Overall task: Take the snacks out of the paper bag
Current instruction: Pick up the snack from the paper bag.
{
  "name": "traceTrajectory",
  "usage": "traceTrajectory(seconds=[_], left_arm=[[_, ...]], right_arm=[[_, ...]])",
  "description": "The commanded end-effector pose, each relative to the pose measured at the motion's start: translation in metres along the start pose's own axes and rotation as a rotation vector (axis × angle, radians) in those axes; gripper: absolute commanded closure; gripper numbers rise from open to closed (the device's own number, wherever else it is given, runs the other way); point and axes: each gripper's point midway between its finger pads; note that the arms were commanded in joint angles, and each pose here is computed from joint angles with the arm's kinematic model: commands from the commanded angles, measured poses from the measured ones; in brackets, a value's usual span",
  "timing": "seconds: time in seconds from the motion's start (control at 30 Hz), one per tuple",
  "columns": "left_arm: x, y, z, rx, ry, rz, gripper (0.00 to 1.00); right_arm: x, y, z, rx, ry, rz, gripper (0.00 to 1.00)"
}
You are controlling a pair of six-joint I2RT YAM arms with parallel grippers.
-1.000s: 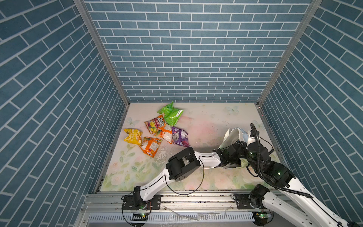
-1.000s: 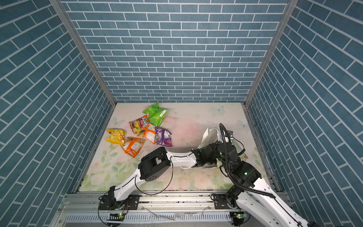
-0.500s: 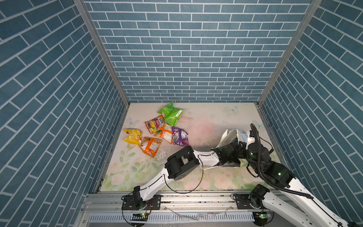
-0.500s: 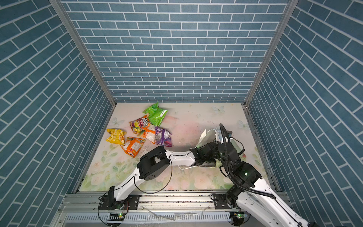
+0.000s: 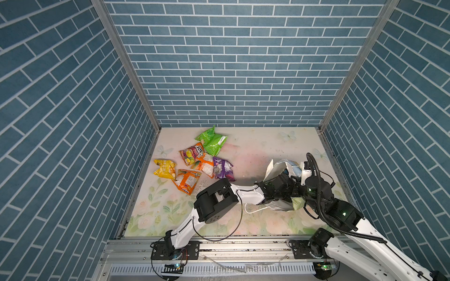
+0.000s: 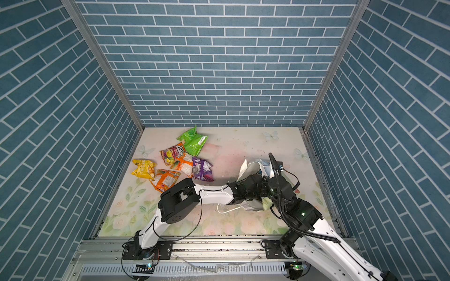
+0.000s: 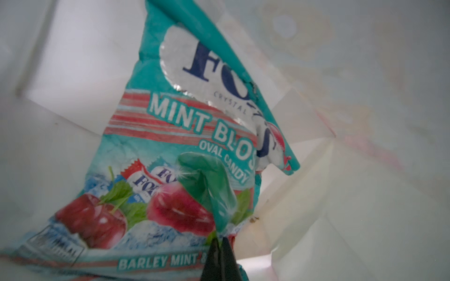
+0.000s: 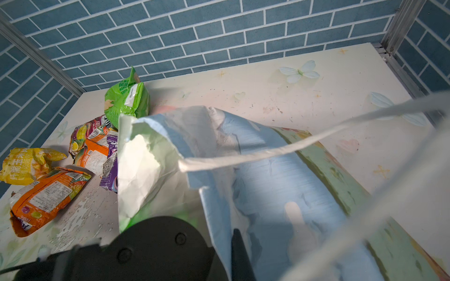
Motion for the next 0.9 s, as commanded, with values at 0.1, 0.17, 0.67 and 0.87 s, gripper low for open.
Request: traceTrajectory(seconds=[0.1, 0.17, 0.67, 0.87], left_arm=[[0.021, -0.026, -0.006, -0.002, 0.027, -0.049, 1.0], [0.022, -0.031, -0.008, -0.008, 0.036, -0.052, 1.0], [0.038, -0.061, -0.005, -0.009, 0.038, -0.103, 1.0], [0.047, -0.071, -0.003, -0.01, 0.031, -0.126, 1.0]], right_arm=[[0.006, -0.005, 0.003, 0.01, 0.0, -0.001, 1.0], [0.005, -0.005, 0.003, 0.007, -0.003, 0.004, 1.0], [0.003, -0.005, 0.0, -0.004, -0.009, 0.01, 1.0], [-0.007, -0.002, 0.003, 0.021, -0.016, 0.032, 1.0]])
Point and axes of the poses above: each gripper's point midway between its finger pads, its own y axis out along the fingers, its own z axis along the line the jaws close on, x = y × z, and after that the axes turned 1 degree about y, right-handed
